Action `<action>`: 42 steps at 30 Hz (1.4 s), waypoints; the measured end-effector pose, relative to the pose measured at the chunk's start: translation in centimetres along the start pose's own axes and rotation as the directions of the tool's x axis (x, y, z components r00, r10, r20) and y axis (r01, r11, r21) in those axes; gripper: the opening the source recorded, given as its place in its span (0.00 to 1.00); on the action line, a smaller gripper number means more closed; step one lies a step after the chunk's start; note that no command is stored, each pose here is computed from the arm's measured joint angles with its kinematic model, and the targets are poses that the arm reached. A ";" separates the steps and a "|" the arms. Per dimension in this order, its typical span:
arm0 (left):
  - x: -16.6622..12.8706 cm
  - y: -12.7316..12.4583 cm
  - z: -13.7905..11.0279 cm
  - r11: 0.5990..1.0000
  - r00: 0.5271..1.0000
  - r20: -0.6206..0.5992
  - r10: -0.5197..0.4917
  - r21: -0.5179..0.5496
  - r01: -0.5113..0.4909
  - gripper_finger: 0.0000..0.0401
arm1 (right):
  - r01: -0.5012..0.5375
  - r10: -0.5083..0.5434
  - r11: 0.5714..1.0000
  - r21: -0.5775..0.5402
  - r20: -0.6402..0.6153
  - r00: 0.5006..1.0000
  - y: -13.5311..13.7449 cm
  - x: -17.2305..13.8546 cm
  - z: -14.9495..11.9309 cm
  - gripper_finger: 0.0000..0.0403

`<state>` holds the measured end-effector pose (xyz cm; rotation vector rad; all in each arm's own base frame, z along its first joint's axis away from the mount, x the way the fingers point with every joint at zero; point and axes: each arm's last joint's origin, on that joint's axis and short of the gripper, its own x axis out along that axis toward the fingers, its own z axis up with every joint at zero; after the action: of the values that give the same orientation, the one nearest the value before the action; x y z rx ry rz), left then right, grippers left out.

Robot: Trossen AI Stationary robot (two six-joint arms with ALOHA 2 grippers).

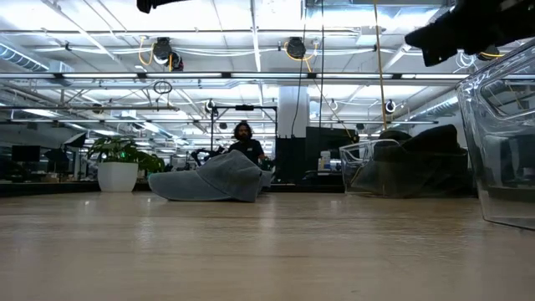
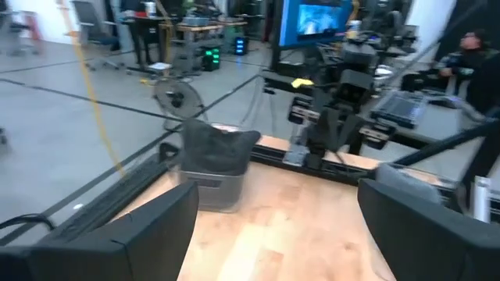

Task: Pick & Place hat
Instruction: Put the bottom gray cap into the bottom transparent bin

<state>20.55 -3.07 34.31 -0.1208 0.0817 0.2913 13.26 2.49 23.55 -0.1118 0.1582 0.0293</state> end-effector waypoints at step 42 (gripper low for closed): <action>6.8 4.0 -17.0 0.817 0.255 -0.823 0.507 0.554 0.162 0.90 | 0.113 -0.113 0.993 0.029 -0.022 0.993 -1.5 -0.3 -1.4 0.00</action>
<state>24.78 0.41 16.36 0.3309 1.4859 0.3887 12.82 0.83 22.36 -0.0905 0.1726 -0.0870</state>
